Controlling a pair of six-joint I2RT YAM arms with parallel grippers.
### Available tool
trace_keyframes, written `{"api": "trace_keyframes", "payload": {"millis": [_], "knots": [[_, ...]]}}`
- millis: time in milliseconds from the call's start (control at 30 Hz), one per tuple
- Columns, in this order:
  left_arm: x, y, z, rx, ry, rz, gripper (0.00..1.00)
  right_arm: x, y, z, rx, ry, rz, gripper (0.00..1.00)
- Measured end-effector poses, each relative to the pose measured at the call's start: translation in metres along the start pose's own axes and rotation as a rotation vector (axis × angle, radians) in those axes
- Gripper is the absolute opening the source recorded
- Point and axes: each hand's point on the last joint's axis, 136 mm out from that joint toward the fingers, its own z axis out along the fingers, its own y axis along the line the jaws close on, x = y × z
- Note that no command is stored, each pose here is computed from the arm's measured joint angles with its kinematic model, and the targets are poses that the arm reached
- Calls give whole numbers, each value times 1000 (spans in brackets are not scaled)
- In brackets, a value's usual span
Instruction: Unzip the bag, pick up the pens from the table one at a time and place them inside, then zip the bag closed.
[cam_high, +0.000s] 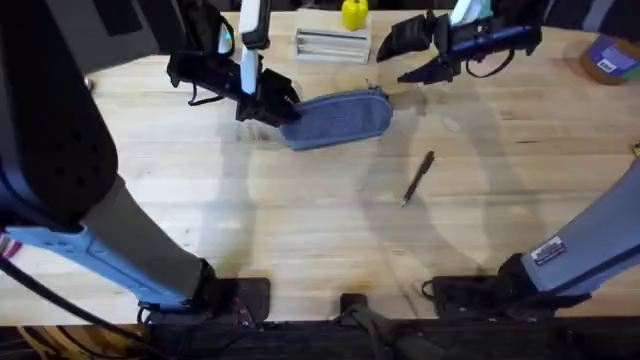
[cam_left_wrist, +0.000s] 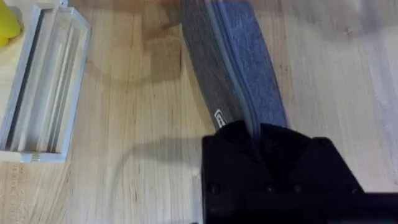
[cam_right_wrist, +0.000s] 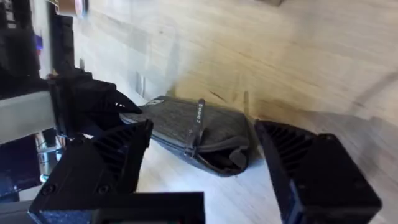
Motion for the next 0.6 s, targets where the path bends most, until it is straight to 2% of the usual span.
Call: {"api": "trace_keyframes", "payload": {"millis": [233,400,533,567,600], "knots": [[0,0,0,0,0,0,42,-1,8,-2,-32,4,7,994],[0,0,0,0,0,0,42,4,12,2,-39,23,-89,994],[0,0,0,0,0,0,42,11,18,9,23,73,-149,994],[0,0,0,0,0,0,42,4,31,3,91,95,-217,994],[0,0,0,0,0,0,42,-22,63,-21,170,75,-347,994]]}}
